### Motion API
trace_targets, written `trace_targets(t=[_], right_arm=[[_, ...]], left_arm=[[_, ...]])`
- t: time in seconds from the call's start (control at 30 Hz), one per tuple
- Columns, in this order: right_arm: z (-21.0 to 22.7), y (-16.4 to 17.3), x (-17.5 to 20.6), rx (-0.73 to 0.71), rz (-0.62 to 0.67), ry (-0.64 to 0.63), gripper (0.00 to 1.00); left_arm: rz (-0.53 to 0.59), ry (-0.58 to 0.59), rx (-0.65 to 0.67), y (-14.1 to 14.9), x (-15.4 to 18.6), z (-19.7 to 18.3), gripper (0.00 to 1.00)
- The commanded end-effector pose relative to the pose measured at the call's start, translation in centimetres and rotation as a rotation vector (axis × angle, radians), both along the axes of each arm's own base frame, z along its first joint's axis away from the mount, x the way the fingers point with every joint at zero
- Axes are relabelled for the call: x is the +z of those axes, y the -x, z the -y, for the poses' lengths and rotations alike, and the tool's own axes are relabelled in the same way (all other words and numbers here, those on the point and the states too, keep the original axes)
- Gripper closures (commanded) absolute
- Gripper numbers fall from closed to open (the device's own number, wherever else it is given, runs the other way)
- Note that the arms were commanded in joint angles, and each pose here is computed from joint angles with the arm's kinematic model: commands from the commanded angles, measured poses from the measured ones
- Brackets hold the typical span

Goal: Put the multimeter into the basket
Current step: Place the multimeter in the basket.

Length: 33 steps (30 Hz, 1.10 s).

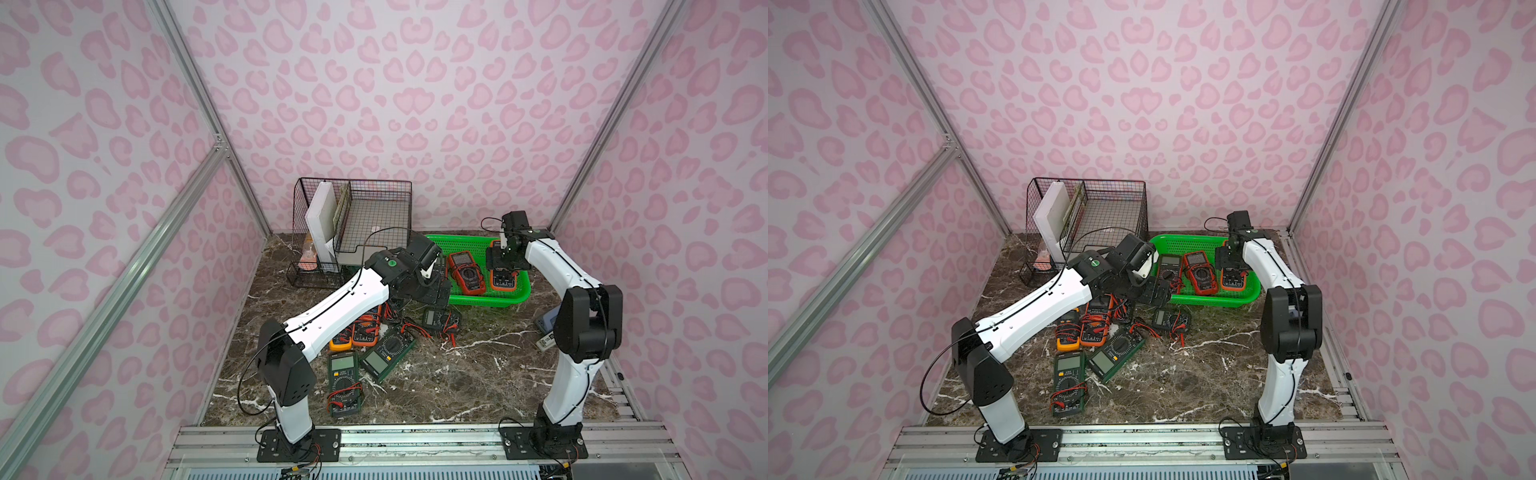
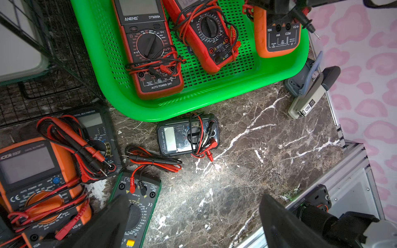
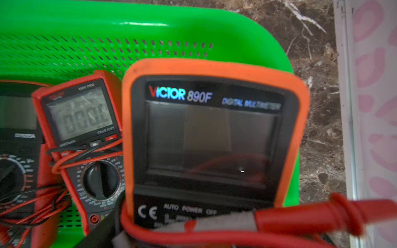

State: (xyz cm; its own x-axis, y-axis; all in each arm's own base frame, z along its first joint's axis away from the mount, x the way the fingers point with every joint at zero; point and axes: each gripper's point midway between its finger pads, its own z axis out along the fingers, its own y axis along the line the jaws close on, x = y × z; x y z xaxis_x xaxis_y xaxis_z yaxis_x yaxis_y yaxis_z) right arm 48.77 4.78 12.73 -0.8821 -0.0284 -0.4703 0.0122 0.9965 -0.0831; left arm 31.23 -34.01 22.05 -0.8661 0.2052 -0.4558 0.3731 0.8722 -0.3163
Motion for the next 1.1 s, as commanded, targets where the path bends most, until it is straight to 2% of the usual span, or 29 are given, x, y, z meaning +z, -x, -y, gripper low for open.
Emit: trace_targets(t=[0.0, 0.2, 0.33, 0.47, 0.57, 0.8, 1.07], right_arm=[[0.6, -0.7, -0.1, -0.001, 0.004, 0.067, 0.47], [0.6, -0.9, -2.1, -0.008, -0.035, 0.091, 0.44], [0.6, -1.1, -3.2, -0.018, -0.058, 0.096, 0.37], [0.5, -1.2, -4.3, -0.031, -0.081, 0.091, 0.13], [0.6, -1.1, -4.5, -0.045, -0.092, 0.097, 0.01], [0.2, -1.0, -3.9, -0.061, -0.088, 0.061, 0.01], [-0.4, -0.7, -0.8, -0.07, -0.04, 0.007, 0.01]], left_arm=[[-0.011, 0.012, -0.016, 0.0, 0.0, 0.3, 0.01], [-0.014, 0.013, -0.014, -0.1, -0.1, 0.1, 0.01], [-0.019, 0.01, -0.016, -0.1, -0.2, -0.1, 0.01], [-0.026, 0.001, -0.016, -0.1, -0.4, -0.3, 0.01], [-0.031, -0.004, -0.016, 0.0, -0.5, -0.5, 0.02], [-0.045, -0.008, -0.011, 0.2, -0.5, -0.8, 0.01], [-0.054, -0.022, -0.007, 0.7, -0.4, -1.4, 0.02]])
